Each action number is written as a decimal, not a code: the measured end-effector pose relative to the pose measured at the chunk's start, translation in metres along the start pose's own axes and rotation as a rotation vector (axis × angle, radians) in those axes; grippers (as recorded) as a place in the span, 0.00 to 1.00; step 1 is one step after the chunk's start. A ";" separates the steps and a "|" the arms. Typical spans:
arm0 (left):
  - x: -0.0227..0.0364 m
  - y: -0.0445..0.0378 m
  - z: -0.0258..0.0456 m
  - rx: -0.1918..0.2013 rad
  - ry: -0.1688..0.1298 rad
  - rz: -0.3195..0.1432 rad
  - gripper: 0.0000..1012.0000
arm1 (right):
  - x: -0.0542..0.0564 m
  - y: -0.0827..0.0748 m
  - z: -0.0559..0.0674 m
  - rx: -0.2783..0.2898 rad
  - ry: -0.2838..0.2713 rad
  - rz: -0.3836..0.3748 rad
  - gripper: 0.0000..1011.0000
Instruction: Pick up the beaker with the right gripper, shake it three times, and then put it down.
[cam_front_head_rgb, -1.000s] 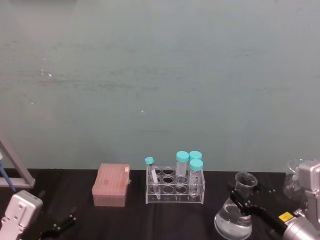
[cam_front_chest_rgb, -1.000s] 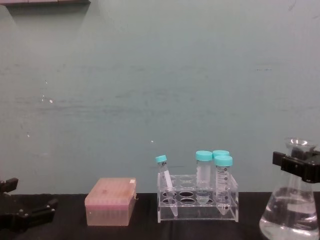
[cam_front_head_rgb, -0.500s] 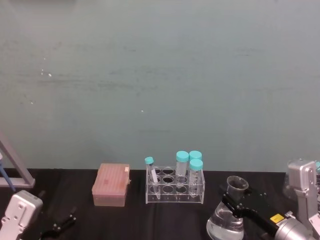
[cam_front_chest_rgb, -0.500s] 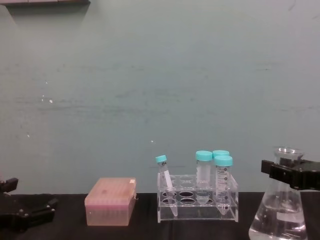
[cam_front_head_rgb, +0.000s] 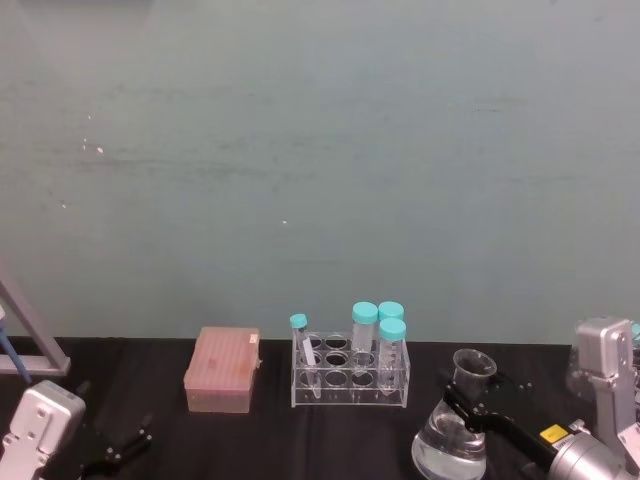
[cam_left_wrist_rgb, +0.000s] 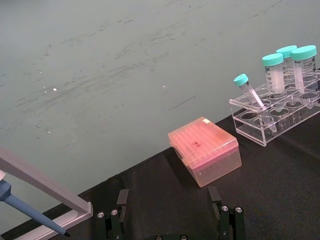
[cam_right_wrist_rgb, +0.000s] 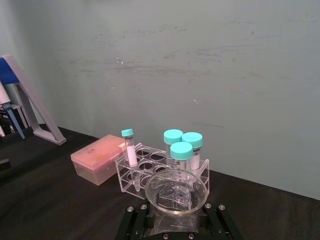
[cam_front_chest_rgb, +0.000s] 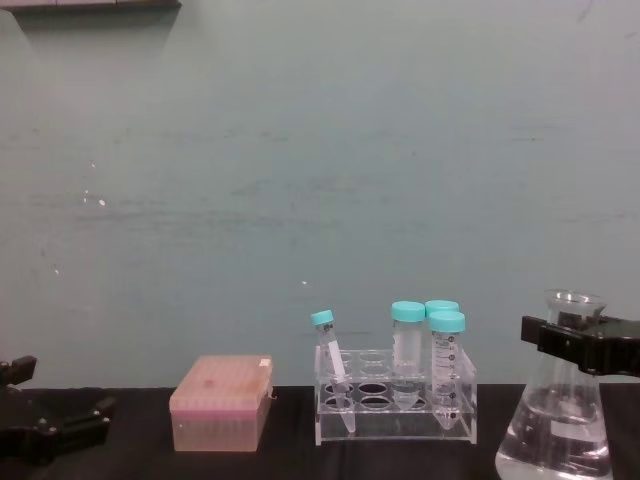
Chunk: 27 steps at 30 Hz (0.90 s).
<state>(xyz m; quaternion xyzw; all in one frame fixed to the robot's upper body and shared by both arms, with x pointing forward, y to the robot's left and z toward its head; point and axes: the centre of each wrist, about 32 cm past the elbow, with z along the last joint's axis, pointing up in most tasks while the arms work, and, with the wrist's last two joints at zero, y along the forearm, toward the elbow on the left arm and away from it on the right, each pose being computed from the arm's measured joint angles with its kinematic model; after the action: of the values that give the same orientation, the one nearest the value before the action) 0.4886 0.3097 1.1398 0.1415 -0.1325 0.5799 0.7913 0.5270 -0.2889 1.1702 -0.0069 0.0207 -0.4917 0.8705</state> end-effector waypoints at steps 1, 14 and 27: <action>0.0000 0.0000 0.0000 0.000 0.000 0.000 0.99 | 0.000 0.000 0.000 0.000 0.000 0.000 0.45; 0.0000 0.0000 0.0000 0.000 0.000 0.000 0.99 | -0.001 0.001 0.000 -0.003 -0.003 0.001 0.45; 0.0000 0.0000 0.0000 0.000 0.000 0.000 0.99 | -0.006 0.007 -0.003 -0.013 0.007 0.026 0.45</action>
<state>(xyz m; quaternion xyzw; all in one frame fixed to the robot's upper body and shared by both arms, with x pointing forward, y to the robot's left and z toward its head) 0.4886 0.3097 1.1398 0.1415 -0.1325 0.5799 0.7913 0.5294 -0.2800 1.1675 -0.0107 0.0270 -0.4804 0.8766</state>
